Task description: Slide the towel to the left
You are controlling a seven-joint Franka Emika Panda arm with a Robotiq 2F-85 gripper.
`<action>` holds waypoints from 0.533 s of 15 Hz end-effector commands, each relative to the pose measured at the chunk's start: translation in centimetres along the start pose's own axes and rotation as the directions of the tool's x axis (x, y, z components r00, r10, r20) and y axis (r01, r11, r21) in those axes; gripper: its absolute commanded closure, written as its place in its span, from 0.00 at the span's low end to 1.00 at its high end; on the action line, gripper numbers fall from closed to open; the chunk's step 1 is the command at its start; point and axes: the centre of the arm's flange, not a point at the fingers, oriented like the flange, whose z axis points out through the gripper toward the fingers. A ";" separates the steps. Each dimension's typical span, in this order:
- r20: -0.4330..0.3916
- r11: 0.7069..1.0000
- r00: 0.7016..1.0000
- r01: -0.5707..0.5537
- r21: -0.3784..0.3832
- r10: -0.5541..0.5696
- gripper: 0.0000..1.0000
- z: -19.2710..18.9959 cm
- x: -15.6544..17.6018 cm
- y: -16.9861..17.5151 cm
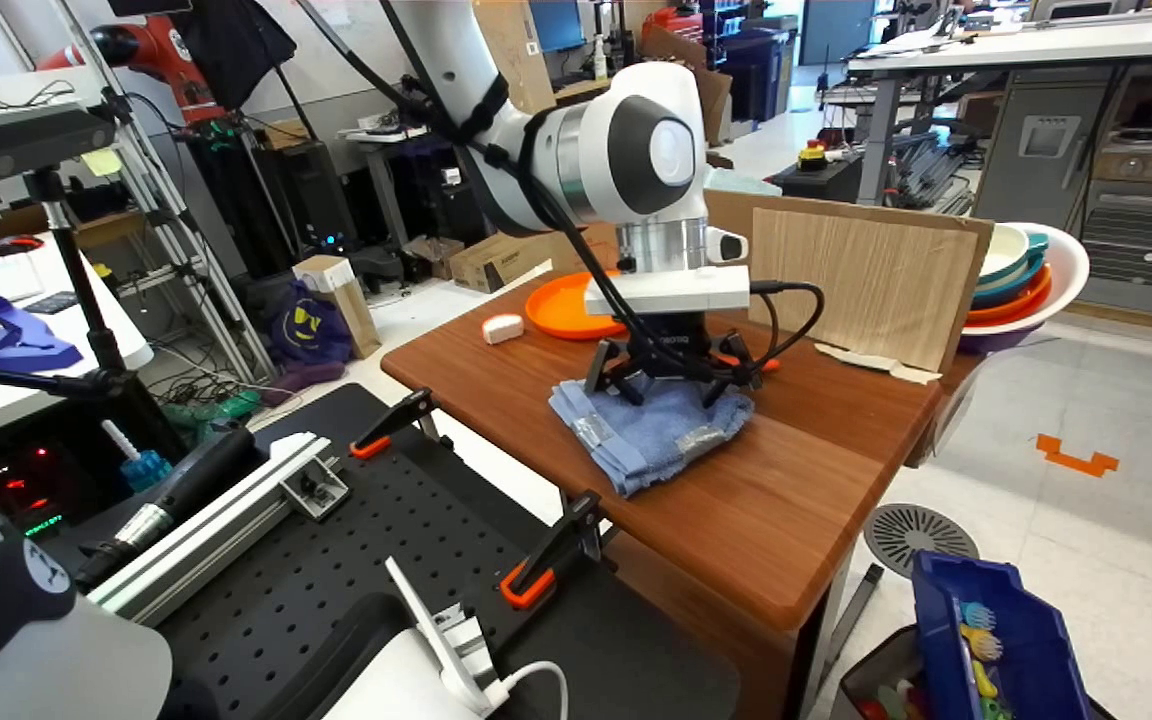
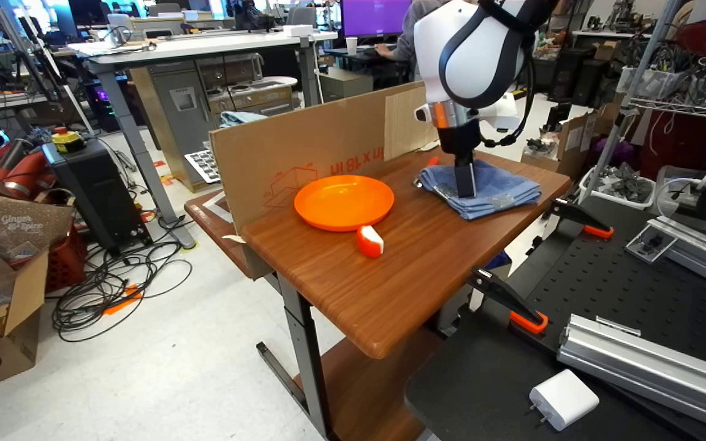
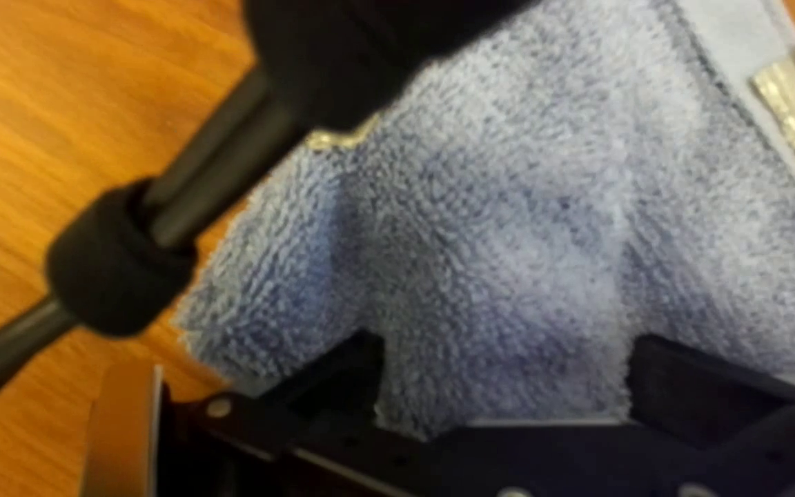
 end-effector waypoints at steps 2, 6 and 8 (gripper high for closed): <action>-0.007 0.997 0.997 0.079 0.019 -0.079 0.00 1.3 1.4 -3.0; 0.001 0.992 0.992 0.127 0.012 -0.127 0.00 0.9 2.3 -5.1; 0.010 0.988 0.988 0.152 0.006 -0.152 0.00 0.9 2.4 -6.2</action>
